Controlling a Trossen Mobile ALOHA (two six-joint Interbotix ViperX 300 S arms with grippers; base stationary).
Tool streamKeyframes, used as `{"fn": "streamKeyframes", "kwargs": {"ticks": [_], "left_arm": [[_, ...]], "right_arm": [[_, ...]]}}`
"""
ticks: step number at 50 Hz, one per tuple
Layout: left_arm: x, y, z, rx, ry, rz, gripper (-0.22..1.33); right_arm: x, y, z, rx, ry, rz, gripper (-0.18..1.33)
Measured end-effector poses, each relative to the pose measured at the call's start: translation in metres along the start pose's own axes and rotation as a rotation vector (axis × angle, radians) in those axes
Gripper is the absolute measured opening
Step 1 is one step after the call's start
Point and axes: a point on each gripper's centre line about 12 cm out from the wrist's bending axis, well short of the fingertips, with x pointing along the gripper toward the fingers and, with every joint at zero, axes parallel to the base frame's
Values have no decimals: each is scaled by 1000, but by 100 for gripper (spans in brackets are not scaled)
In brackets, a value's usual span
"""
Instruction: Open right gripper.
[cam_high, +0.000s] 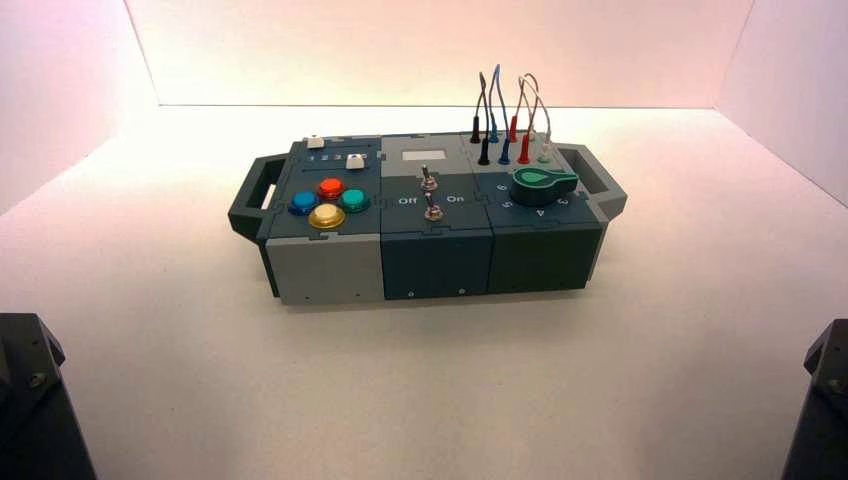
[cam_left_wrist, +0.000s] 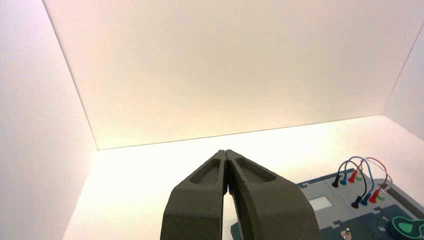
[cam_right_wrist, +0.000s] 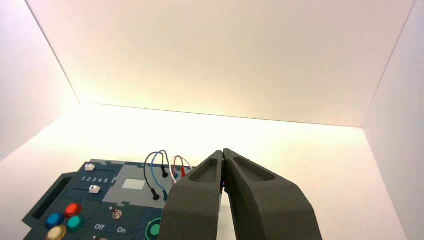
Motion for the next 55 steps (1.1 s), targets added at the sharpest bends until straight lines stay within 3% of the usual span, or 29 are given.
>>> {"fn": "streamKeyframes", "kwargs": {"ticks": [40,46,47,49,50,55], "left_arm": [[7,0,-4,-3,46,-3,-16],[9,0,-5,-2,57,-3,-16],[10,0,-6,-4,61,-3,-16],[10,0,-6,-4,61,-3,-16],[10,0,-6,-5,61,-3,-16],[11,0,-6,-4,64,-3,-16]], "right_arm": [[0,0,1,1,-5,1,-11],[-1,0,3,0,-25,1,13],[-2,0,4,-3,-43,1,42],[-2,0,4,-3,-43,1,42],[-3,0,5,-8,-72,2,79],[0,-1,1,-21,-103,-5,129]]}}
